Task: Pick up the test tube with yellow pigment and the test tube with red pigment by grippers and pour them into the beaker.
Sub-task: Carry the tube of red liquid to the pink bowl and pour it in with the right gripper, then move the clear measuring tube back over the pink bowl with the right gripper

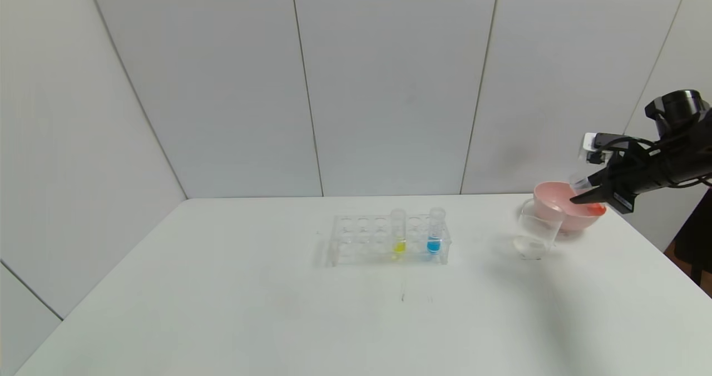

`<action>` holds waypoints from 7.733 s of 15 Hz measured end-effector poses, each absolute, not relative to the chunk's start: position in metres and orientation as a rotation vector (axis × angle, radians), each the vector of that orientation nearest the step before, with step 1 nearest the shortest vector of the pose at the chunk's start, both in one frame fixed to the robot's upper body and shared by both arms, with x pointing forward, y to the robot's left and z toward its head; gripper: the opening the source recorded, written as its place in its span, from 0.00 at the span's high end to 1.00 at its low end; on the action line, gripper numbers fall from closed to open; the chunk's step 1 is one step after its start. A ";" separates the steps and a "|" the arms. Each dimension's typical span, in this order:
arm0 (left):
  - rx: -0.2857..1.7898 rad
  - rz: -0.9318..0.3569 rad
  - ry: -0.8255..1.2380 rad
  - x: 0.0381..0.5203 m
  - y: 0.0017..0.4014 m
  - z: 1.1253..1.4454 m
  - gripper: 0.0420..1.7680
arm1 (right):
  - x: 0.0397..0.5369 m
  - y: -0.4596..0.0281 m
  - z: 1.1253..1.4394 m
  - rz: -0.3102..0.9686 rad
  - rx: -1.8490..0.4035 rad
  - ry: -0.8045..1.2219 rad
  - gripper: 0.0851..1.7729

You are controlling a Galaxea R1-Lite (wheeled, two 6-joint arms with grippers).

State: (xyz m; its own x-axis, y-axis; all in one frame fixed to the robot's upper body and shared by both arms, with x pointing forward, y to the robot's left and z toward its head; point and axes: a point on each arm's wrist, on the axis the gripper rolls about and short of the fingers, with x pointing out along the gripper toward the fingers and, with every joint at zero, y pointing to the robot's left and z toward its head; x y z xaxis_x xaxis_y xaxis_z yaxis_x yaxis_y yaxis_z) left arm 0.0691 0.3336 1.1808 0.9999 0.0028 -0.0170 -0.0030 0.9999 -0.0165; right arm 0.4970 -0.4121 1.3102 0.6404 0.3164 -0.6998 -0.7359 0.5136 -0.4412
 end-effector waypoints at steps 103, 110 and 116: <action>-0.017 0.003 0.017 0.069 0.334 1.181 0.03 | 0.504 -0.295 1.322 0.263 -1.668 1.008 0.74; -0.017 0.003 0.017 0.069 0.334 1.181 0.03 | 0.498 -0.289 1.327 0.238 -1.689 1.022 0.74; -0.017 0.003 0.017 0.069 0.334 1.181 0.03 | 0.494 -0.289 1.331 0.253 -1.681 1.007 0.74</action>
